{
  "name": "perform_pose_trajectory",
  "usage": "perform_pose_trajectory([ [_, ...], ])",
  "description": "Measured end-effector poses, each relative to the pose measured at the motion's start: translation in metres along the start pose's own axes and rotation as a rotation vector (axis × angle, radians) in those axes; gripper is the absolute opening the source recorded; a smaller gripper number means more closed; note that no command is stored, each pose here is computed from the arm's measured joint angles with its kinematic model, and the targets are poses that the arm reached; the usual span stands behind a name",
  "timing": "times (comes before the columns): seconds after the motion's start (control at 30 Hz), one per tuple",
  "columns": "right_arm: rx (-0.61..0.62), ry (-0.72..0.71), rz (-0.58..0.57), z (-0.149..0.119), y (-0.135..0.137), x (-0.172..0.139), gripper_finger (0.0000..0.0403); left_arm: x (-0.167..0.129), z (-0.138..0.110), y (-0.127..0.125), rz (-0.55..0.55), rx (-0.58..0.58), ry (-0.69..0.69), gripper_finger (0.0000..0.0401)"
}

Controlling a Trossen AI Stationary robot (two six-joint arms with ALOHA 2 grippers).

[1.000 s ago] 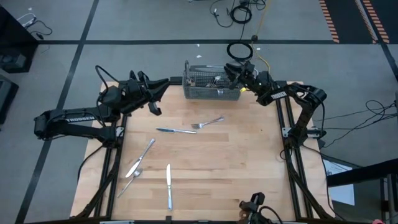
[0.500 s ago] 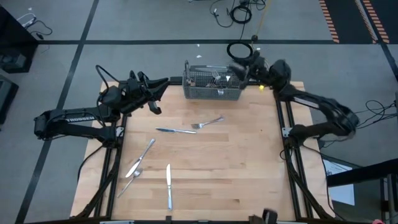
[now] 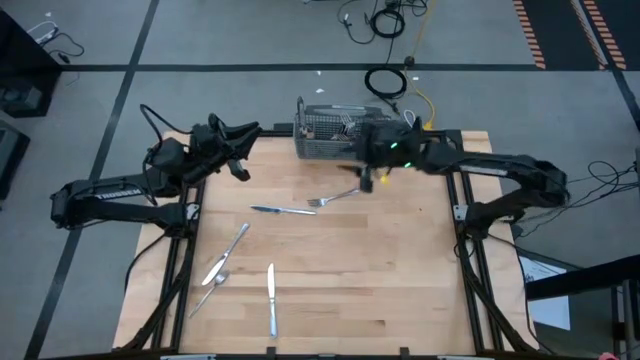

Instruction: Sort silverware

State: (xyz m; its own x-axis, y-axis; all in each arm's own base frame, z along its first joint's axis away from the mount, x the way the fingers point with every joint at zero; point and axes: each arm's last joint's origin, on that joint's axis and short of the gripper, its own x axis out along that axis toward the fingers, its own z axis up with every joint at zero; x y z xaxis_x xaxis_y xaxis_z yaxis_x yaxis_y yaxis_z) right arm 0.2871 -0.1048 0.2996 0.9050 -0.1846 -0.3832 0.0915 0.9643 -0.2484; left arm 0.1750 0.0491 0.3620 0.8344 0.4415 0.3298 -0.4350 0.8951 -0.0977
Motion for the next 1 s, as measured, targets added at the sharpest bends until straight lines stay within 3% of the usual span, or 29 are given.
perform_pose_trajectory([
  [0.2, -0.062, 0.015, -0.059, -0.011, 0.032, 0.054, 0.0187, -0.011, 0.008, 0.003, 0.001, 0.003, 0.004, 0.0077],
  [0.47, 0.020, 0.079, -0.052, -0.037, 0.075, 0.100, 0.0187, -0.022, 0.007, 0.005, 0.002, 0.025, 0.079, 0.0077],
  [0.7, 0.014, 0.133, -0.091, -0.059, 0.107, 0.124, 0.0187, -0.023, 0.003, 0.006, 0.003, 0.037, 0.130, 0.0077],
  [1.0, 0.106, 0.182, -0.115, -0.082, 0.118, 0.140, 0.0187, -0.024, -0.001, 0.006, 0.003, 0.042, 0.170, 0.0077],
])
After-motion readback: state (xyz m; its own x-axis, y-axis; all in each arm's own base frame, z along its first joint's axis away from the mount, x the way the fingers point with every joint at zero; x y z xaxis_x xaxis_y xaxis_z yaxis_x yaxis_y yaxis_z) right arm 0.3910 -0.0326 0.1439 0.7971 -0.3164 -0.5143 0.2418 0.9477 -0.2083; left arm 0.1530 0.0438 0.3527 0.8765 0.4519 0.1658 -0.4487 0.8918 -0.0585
